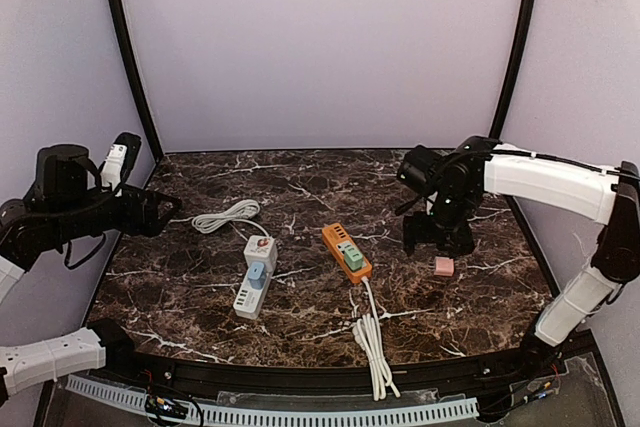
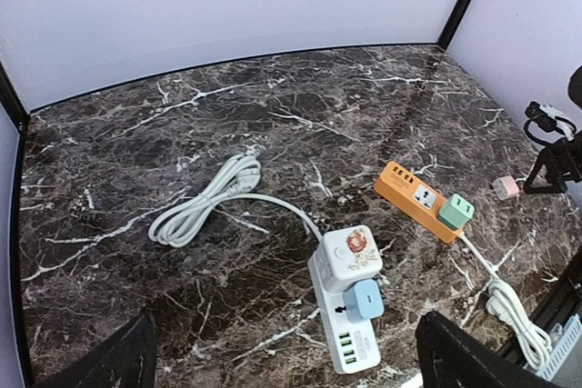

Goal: Insert the plug

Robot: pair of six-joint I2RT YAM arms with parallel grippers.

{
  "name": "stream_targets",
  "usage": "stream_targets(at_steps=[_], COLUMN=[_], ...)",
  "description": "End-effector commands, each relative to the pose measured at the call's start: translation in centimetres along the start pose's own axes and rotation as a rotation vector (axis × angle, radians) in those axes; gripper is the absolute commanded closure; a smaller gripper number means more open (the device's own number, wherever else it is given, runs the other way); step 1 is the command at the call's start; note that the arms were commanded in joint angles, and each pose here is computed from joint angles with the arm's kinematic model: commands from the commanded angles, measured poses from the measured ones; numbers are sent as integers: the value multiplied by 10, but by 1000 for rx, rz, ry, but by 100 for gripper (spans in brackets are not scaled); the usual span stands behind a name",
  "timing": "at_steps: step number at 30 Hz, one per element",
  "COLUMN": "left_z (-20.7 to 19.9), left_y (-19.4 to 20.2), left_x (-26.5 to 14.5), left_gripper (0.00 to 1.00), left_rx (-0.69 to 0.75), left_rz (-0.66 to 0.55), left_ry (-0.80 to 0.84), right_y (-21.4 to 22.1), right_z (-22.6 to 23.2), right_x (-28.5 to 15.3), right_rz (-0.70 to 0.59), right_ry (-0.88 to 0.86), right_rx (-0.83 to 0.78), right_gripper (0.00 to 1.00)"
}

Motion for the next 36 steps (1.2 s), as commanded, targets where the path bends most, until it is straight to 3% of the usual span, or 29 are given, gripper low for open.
stream_targets(at_steps=[1,8,13,16,22,26,36], left_z=[-21,-42,-84,-109,-140,-159,-173], left_y=[0,-19,-38,-39,-60,-77,-72], left_x=[-1,19,40,72,118,125,130], left_gripper=[0,5,6,6,7,10,13], left_rx=[-40,-44,155,256,257,256,337], left_rz=[79,139,94,139,139,123,132], left_ry=[142,254,351,383,393,410,459], right_y=[-1,-17,-38,-44,-48,-48,-46], right_z=[-30,-45,-51,-52,-48,-51,-65], right_x=[8,24,24,33,55,74,97], right_rz=[17,33,2,30,46,99,143], right_ry=[75,45,-8,-74,-76,-73,-35], right_rx=[84,87,90,105,69,54,21], right_gripper=[12,12,12,13,16,20,32])
Point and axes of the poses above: each gripper's point midway between its finger pads, its own x axis out along the fingers, its own z axis along the line the jaws close on, y = z × x, the point moved 2 cm from there along -x, back along the fingers, and after that the axes turned 13 degrees about x, right-handed, at the moved point
